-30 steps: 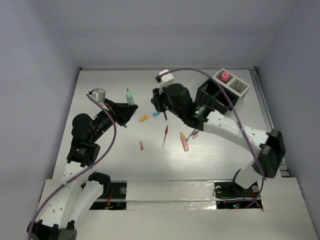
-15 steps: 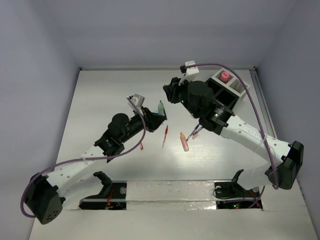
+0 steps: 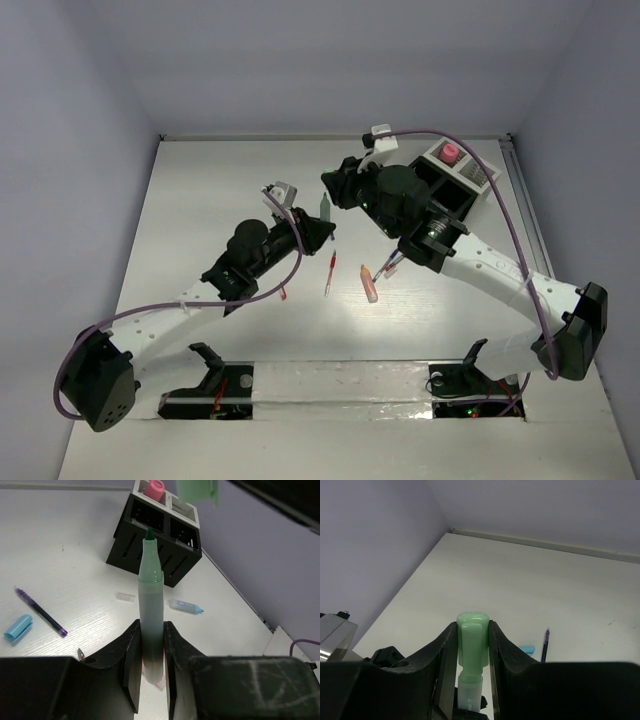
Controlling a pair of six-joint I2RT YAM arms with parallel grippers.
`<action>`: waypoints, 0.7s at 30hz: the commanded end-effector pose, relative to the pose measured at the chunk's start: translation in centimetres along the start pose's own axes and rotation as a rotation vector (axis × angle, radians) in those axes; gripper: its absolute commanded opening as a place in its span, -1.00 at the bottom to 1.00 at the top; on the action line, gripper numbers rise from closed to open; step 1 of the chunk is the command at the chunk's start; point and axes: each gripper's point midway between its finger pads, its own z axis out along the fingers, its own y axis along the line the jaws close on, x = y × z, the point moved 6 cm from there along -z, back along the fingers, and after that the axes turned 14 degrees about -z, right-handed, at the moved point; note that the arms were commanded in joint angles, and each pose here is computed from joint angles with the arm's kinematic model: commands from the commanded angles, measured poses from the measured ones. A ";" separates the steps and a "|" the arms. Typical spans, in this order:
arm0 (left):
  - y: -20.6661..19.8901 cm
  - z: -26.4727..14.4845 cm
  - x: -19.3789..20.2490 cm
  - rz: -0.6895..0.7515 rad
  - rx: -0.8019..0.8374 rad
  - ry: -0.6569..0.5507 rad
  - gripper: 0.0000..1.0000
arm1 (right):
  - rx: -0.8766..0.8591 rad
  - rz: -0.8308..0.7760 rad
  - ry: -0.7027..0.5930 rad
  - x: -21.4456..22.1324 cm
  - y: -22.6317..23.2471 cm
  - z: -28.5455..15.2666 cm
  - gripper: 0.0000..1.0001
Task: Sort the stationery into containers
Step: Close the pen cap on the pen.
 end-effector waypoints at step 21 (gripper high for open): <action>-3.7 0.8 -3.3 0.016 0.132 -0.102 -1.00 | -0.022 0.008 -0.046 0.1 0.5 0.5 -0.88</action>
